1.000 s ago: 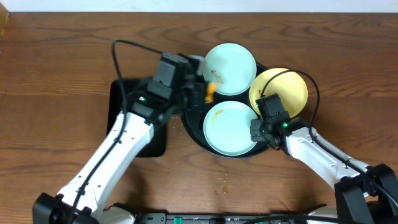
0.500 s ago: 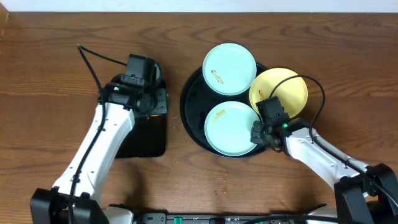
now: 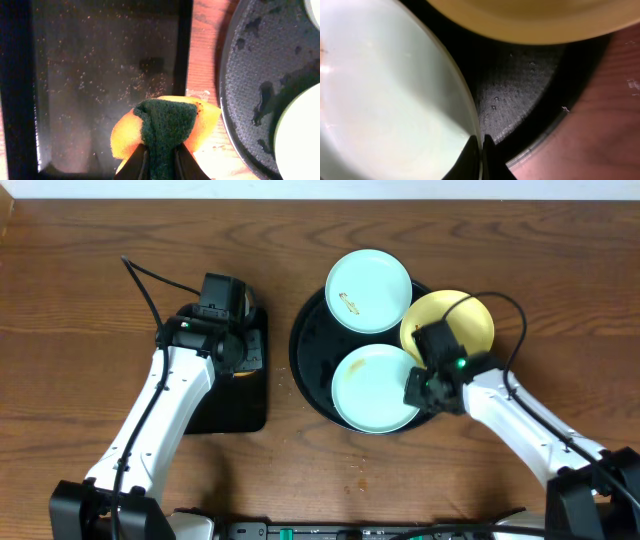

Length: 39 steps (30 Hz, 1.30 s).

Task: Clean dirty plates on tray and stack at the side
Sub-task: 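Return the sponge to the black rectangular tray with the left gripper, then lift the lower green plate off the round tray with the right gripper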

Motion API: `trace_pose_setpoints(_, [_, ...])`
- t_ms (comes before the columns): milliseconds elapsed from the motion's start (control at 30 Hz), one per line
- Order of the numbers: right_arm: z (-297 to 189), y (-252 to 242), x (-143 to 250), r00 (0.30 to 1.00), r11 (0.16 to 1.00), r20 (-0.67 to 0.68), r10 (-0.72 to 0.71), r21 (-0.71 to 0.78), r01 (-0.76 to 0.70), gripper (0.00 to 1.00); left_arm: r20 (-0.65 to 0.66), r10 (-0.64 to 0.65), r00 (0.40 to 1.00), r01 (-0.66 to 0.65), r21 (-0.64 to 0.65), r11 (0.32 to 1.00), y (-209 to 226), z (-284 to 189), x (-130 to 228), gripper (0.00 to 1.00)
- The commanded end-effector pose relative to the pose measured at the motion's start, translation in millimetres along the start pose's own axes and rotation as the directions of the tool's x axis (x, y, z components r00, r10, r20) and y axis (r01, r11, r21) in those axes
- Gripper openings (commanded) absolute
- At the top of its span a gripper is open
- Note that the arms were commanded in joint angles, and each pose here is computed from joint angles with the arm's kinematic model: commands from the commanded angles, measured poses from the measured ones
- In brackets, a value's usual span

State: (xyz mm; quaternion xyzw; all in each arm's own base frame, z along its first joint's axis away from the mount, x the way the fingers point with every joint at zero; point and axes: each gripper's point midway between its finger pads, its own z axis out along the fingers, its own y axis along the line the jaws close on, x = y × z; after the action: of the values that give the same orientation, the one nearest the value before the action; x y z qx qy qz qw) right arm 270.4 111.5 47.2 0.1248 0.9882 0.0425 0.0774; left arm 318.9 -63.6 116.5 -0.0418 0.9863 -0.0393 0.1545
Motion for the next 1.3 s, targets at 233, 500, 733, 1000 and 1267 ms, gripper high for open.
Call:
trace_pose_setpoints(233, [-103.9,4.2,-66.5,0.957,0.964,0.163,-0.240,0.154,0.215,0.01,-0.028,-0.010,1.000,0.009,-0.037,0.999,8.1,4.2,7.1,0.07])
trace_pose_setpoints(500, [-162.0,-8.4,-95.5,0.869,0.862,0.294,-0.398,0.443,0.245,0.01,-0.040,-0.010,0.999,0.008,-0.041,0.999,9.4,6.6,11.2,0.08])
trace_pose_setpoints(733, [-200.6,20.8,-94.0,0.687,0.662,0.345,-0.639,0.703,0.262,0.01,-0.044,-0.010,0.999,0.008,-0.042,0.999,9.5,7.6,11.7,0.07])
trace_pose_setpoints(1000, [-255.1,73.3,-68.9,0.430,0.512,0.413,-0.803,0.847,0.143,0.01,-0.051,-0.011,0.999,0.008,-0.044,0.999,10.0,7.5,13.5,0.08])
trace_pose_setpoints(1267, [-254.8,87.9,-62.0,0.398,0.528,0.433,-0.809,0.832,0.169,0.01,-0.065,-0.011,0.998,0.008,-0.048,0.999,10.9,7.2,16.8,0.08])
